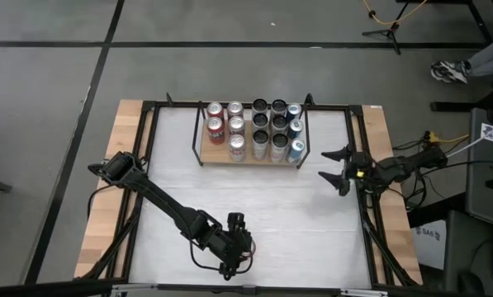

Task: Place canned beverage on shelf
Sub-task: Put the red soda can onto the shelf aligned with the other red soda cans

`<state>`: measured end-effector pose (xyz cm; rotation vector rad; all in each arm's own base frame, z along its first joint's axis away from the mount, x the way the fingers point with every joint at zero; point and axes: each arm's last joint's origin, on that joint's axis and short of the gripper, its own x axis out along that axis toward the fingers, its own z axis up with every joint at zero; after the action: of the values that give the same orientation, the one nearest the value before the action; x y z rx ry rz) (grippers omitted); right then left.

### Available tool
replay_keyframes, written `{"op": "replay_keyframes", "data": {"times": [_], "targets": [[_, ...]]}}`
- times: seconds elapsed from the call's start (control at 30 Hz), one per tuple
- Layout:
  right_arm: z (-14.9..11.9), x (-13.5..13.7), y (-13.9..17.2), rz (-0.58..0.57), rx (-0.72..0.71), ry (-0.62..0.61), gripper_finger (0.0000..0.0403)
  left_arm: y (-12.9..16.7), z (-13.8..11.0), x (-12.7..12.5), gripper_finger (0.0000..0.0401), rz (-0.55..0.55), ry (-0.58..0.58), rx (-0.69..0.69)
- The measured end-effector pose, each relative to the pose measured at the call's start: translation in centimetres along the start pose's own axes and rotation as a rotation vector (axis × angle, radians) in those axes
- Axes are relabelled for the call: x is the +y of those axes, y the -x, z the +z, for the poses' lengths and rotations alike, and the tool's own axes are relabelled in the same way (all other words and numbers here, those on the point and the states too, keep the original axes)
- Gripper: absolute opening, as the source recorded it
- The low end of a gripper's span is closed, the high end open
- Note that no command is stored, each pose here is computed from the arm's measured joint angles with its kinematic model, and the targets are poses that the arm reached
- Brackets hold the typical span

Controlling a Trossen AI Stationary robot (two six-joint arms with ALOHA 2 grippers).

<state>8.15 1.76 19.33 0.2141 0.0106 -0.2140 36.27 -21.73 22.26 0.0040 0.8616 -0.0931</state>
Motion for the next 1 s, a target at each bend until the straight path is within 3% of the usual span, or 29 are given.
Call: {"op": "replay_keyframes", "data": {"times": [0.2, 0.53, 0.67, 0.8, 1.0], "targets": [[-1.6, -0.1, -0.4, -0.013, 0.040, -0.025, 0.0379, 0.0, 0.0, 0.1, 0.0327, 0.001, 0.001, 0.000], [-2.2, 0.2, -0.4, 0.111, 0.109, -0.027, 0.0379, 0.0, 0.0, 0.1, 0.0327, 0.004, 0.000, 0.004], [-2.7, 0.2, 0.1, 0.204, 0.266, 0.044, 0.0379, 0.0, 0.0, 0.1, 0.0327, 0.004, -0.001, 0.006], [-2.9, 0.6, 0.4, 0.397, 0.352, 0.046, 0.0379, 0.0, -0.1, 0.1, 0.0327, 0.007, -0.003, 0.010], [-2.7, 0.9, 0.2, 0.440, 0.298, 0.042, 0.0379, 0.0, -0.1, 0.1, 0.0327, 0.014, -0.003, 0.010]]}}
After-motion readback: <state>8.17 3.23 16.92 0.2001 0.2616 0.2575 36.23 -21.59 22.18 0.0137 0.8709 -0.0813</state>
